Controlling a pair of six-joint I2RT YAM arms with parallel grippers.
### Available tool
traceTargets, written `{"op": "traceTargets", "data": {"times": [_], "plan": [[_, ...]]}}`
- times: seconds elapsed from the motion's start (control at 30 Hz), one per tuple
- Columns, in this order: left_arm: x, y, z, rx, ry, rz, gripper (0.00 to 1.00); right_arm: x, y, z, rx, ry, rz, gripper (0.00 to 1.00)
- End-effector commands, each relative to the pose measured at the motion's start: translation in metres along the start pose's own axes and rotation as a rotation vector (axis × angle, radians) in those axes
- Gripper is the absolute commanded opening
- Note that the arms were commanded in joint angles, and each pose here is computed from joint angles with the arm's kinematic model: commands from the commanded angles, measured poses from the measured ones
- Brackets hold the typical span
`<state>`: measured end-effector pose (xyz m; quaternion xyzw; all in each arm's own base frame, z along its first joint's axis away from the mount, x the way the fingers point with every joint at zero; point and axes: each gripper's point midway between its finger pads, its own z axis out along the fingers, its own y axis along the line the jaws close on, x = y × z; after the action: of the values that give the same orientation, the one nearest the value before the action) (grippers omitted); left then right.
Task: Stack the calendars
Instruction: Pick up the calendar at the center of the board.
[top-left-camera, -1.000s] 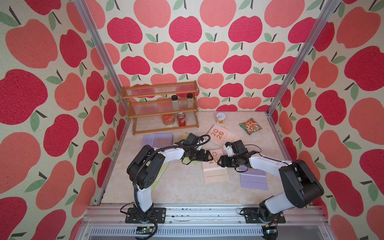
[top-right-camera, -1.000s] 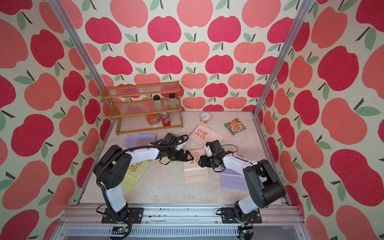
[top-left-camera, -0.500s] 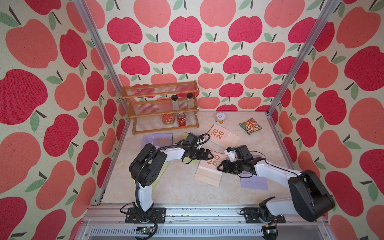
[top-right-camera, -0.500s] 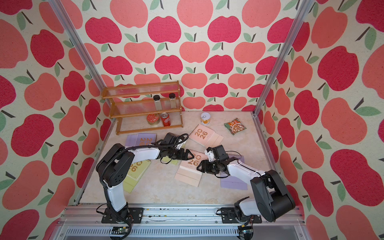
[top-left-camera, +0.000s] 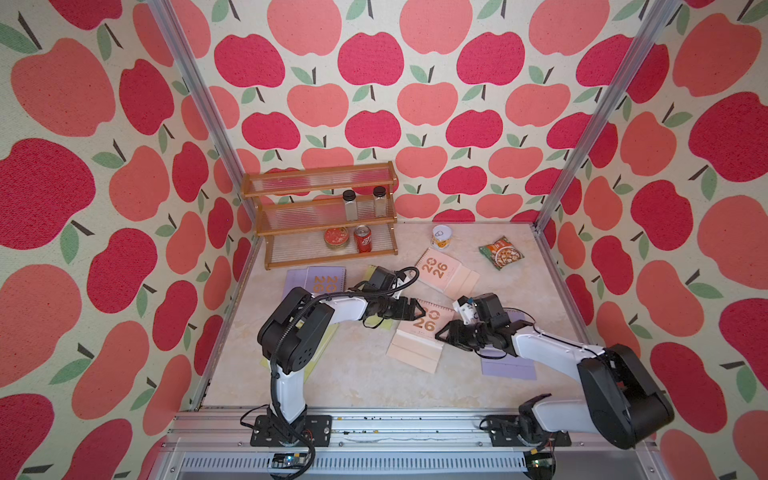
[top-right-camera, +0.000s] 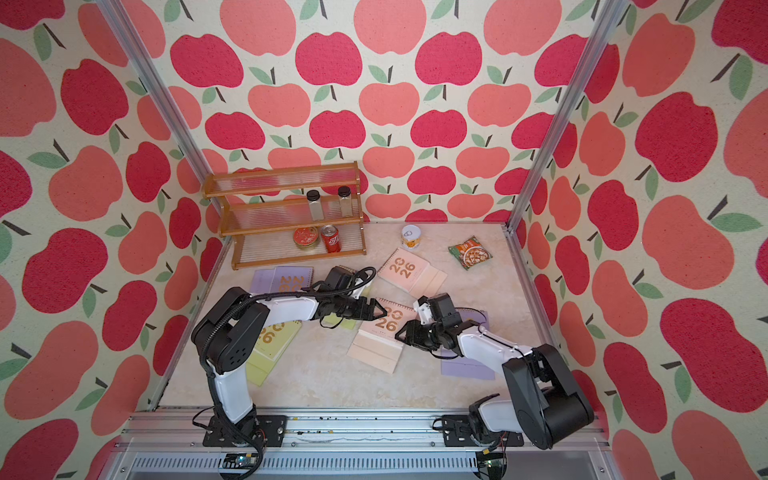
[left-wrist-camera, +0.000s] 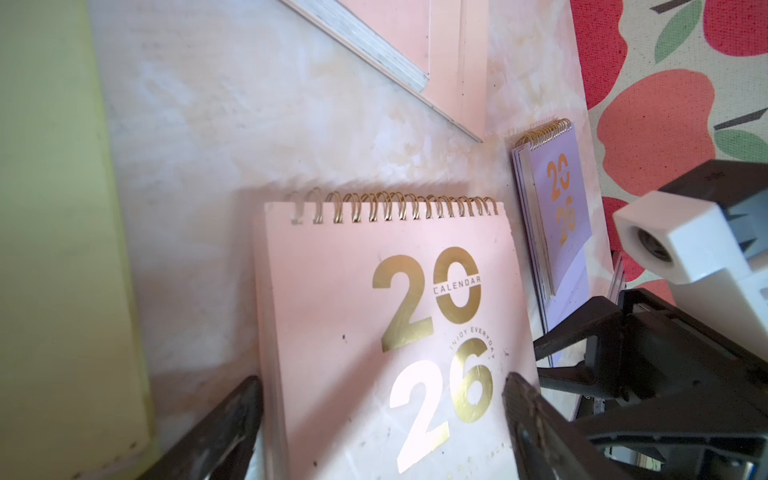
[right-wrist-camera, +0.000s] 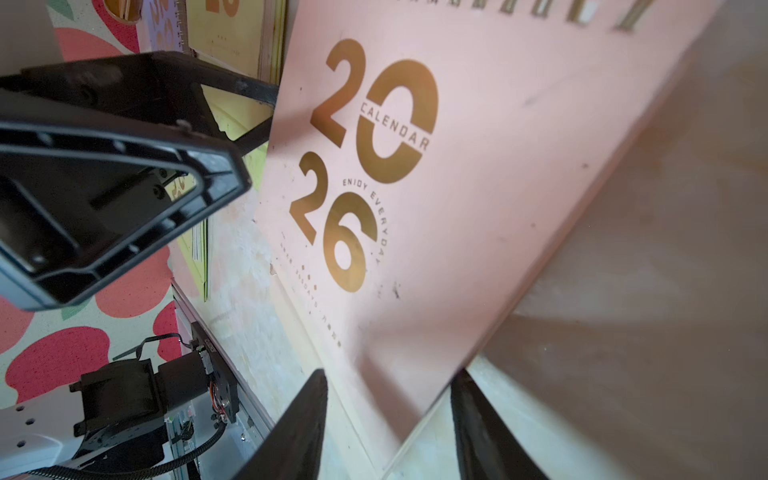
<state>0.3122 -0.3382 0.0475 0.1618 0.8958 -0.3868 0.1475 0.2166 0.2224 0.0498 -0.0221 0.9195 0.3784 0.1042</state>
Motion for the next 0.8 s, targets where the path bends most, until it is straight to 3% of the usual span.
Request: {"op": "traceTargets", "data": {"times": [0.0, 0.53, 0.63, 0.77], "plan": [[0.047, -0.006, 0.006, 0.053, 0.155, -0.053, 0.87, -0.035, 0.041, -0.012, -0.14, -0.142, -0.093, 0.48], [0.032, -0.02, -0.008, 0.064, 0.095, -0.017, 0.86, -0.041, 0.043, -0.011, -0.154, -0.17, -0.076, 0.32], [0.029, -0.022, -0.012, 0.056, 0.081, -0.006, 0.86, -0.042, 0.039, -0.009, -0.137, -0.169, -0.07, 0.23], [0.021, -0.018, -0.022, 0.021, 0.052, 0.002, 0.86, -0.044, 0.039, -0.011, -0.122, -0.17, -0.081, 0.02]]}}
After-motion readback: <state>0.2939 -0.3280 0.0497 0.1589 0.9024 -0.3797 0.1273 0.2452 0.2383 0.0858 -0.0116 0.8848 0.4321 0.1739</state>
